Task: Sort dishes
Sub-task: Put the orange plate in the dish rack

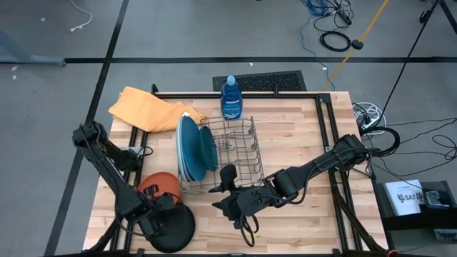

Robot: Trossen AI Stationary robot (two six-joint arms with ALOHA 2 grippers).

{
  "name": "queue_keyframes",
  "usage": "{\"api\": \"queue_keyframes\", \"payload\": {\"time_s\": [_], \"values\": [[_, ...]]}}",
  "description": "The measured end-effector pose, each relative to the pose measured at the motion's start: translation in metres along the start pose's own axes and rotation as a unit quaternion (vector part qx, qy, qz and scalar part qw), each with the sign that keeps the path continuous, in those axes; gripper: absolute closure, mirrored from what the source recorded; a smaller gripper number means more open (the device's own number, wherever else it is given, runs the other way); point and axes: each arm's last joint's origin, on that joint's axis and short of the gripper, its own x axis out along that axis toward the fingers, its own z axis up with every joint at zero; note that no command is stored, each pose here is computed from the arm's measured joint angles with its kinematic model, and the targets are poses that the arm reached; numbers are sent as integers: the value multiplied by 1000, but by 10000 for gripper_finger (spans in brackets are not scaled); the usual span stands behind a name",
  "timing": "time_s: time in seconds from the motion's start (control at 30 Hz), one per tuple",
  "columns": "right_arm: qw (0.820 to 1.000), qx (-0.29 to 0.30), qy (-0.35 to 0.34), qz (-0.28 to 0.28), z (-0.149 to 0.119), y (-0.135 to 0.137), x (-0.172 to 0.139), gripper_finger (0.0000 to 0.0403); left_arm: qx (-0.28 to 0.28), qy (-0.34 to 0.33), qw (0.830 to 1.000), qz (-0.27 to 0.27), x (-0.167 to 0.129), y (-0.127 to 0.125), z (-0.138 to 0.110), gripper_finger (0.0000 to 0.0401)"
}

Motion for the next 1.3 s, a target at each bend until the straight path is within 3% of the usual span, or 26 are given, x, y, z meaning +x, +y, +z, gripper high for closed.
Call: {"api": "queue_keyframes", "payload": {"time_s": [0.43,0.63,0.97,1.3], "values": [[1000,2,-1,-1,0,0,0,204,3,56,998,40,28,-8,-3,273],[1000,3,-2,-1,0,0,0,204,3,78,996,36,21,-5,-4,376],[1000,10,-1,-3,0,0,0,204,22,89,993,68,-29,-5,-1,398],[1000,10,-1,-3,0,0,0,204,125,85,988,43,-102,-11,1,400]]}}
